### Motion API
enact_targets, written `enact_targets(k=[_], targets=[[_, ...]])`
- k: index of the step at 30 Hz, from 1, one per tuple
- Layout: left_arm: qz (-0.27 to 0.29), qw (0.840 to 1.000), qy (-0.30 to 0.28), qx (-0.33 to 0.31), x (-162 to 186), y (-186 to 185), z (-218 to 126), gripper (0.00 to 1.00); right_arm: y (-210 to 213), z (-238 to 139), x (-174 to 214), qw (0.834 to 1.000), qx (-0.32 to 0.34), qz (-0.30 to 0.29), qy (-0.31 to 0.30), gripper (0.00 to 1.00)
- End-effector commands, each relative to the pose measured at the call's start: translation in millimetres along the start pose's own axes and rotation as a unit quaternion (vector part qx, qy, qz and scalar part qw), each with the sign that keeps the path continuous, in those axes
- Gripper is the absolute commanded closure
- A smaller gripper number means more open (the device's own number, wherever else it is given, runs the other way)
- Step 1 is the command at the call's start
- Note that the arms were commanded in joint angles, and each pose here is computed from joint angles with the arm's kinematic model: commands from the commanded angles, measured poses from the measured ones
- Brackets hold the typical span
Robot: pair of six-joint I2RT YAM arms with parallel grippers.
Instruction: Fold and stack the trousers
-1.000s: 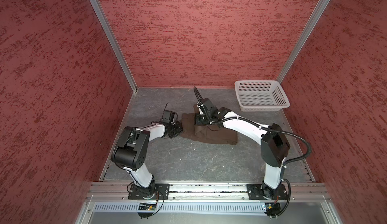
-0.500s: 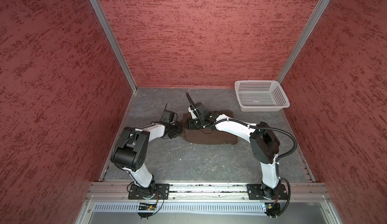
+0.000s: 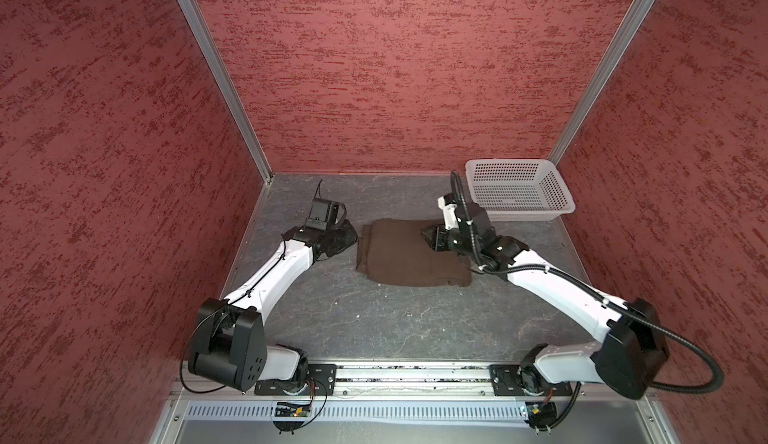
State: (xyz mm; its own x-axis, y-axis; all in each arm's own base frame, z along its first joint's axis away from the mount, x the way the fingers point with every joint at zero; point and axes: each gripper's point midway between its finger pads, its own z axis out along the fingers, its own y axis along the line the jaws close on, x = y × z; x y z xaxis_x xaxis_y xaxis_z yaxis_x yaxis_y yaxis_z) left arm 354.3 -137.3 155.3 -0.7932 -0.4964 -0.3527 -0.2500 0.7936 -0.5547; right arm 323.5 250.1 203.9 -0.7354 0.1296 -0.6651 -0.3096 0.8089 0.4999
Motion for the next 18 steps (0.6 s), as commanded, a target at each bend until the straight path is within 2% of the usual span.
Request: enact_targets(k=[1, 6, 10, 18], targets=[[0.011, 0.999, 0.038, -0.02, 22, -1, 23, 0.74, -23, -3, 12, 1.0, 0.023, 0.017, -0.009, 0.67], [0.043, 0.994, 0.1, -0.028, 55, -25, 70, 0.78, -66, -6, 43, 0.997, 0.055, 0.051, 0.005, 0.74], [0.054, 0.988, 0.138, -0.04, 79, -33, 100, 0.83, -93, 1, 67, 0.994, 0.054, 0.088, 0.019, 0.78], [0.025, 0.981, 0.178, -0.069, 97, 2, 136, 0.93, -131, 14, 130, 0.982, 0.077, 0.162, 0.057, 0.83]])
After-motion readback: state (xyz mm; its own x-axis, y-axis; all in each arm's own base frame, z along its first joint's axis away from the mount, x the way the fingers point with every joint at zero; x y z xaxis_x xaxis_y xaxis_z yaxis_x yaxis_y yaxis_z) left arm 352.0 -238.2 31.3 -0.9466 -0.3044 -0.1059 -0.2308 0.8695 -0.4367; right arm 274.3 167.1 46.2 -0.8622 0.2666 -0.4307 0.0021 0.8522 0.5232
